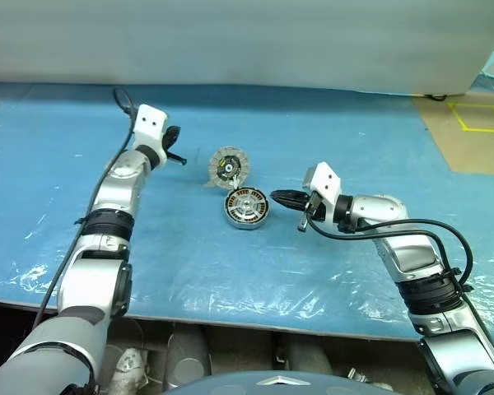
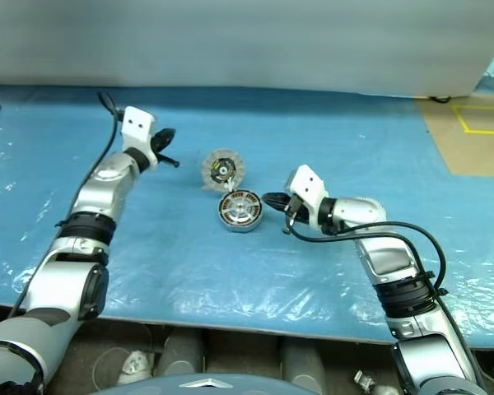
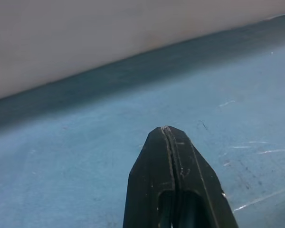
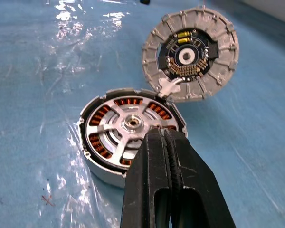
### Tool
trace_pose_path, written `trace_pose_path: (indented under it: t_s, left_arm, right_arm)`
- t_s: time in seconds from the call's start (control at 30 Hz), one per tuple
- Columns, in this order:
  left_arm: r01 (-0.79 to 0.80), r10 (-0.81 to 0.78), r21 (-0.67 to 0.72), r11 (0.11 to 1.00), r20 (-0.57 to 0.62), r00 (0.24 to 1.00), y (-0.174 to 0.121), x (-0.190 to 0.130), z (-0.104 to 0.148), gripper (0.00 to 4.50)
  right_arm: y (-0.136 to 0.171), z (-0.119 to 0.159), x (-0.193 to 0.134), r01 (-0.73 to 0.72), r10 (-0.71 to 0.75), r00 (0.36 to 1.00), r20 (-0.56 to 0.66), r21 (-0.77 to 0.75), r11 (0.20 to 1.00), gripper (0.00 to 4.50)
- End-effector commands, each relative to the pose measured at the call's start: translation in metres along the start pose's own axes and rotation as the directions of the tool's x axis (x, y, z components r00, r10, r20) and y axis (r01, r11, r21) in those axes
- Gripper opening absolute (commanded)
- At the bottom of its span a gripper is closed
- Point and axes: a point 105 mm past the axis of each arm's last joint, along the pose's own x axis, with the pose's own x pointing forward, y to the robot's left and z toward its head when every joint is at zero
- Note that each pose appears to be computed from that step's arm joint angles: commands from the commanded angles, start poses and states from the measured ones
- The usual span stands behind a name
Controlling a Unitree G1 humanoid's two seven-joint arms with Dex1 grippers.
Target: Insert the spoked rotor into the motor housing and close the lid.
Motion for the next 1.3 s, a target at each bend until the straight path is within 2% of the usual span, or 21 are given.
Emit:
trace_pose_path:
  t_s: [0.03,0.17,0.3,0.4,0.53,0.67,0.77,0.87,0.93,1.0,1.07,1.13,1.23,1.3]
  left_arm:
    - [0.233,-0.225,-0.066,0.97,0.118,0.967,-0.036,0.012,0.026,0.03]
    - [0.442,-0.43,-0.159,0.883,0.108,0.897,-0.07,0.012,0.015,0.03]
    - [0.573,-0.582,-0.199,0.795,0.015,0.813,-0.097,0.004,-0.009,0.03]
    - [0.67,-0.672,-0.231,0.706,0.079,0.736,-0.113,-0.004,-0.003,0.03]
    - [0.793,-0.771,-0.238,0.561,0.198,0.605,-0.129,-0.022,0.018,0.03]
    - [0.855,-0.827,-0.242,0.459,0.235,0.51,-0.137,-0.04,0.024,0.03]
    - [0.885,-0.892,-0.238,0.4,0.12,0.435,-0.147,-0.059,0.006,0.03]
    - [0.885,-0.914,-0.227,0.406,-0.082,0.398,-0.149,-0.077,-0.029,0.03]
    - [0.879,-0.902,-0.211,0.428,-0.165,0.399,-0.147,-0.084,-0.046,0.03]
    - [0.863,-0.879,-0.175,0.474,-0.158,0.45,-0.143,-0.082,-0.047,0.03]
    - [0.833,-0.842,-0.122,0.539,-0.064,0.535,-0.137,-0.074,-0.033,0.03]
    - [0.805,-0.803,-0.13,0.58,0.08,0.591,-0.13,-0.071,-0.008,0.03]
    - [0.805,-0.78,-0.14,0.577,0.198,0.593,-0.125,-0.082,0.019,0.03]
    - [0.779,-0.741,-0.123,0.615,0.247,0.624,-0.118,-0.089,0.033,0.03]
  right_arm:
    - [-0.004,0.021,-0.007,0.027,-0.026,0.998,0.065,-0.025,0.999,0.0]
    - [-0.004,0.021,-0.011,0.039,-0.038,0.997,0.063,-0.014,0.999,0.0]
    - [-0.008,0.023,-0.016,0.061,-0.06,0.996,0.072,0.001,0.998,0.0]
    - [-0.013,0.026,-0.021,0.083,-0.083,0.993,0.085,0.012,0.997,0.0]
    - [-0.023,0.027,-0.026,0.115,-0.116,0.989,0.095,0.02,0.993,0.0]
    - [-0.03,0.031,-0.025,0.142,-0.144,0.982,0.12,0.028,0.989,0.0]
    - [-0.034,0.032,-0.021,0.167,-0.169,0.978,0.124,0.024,0.986,0.0]
    - [-0.031,0.031,-0.01,0.165,-0.166,0.978,0.127,0.022,0.986,0.0]
    - [-0.026,0.033,-0.003,0.15,-0.152,0.978,0.141,0.024,0.988,0.0]
    - [-0.022,0.037,0.004,0.137,-0.14,0.978,0.157,0.025,0.99,0.0]
    - [-0.021,0.042,0.009,0.133,-0.137,0.975,0.177,0.032,0.991,0.0]
    - [-0.021,0.045,0.015,0.128,-0.133,0.971,0.197,0.04,0.991,0.0]
    - [-0.018,0.046,0.022,0.101,-0.111,0.971,0.211,0.059,0.993,0.0]
    - [-0.015,0.043,0.029,0.079,-0.092,0.975,0.203,0.072,0.994,0.0]
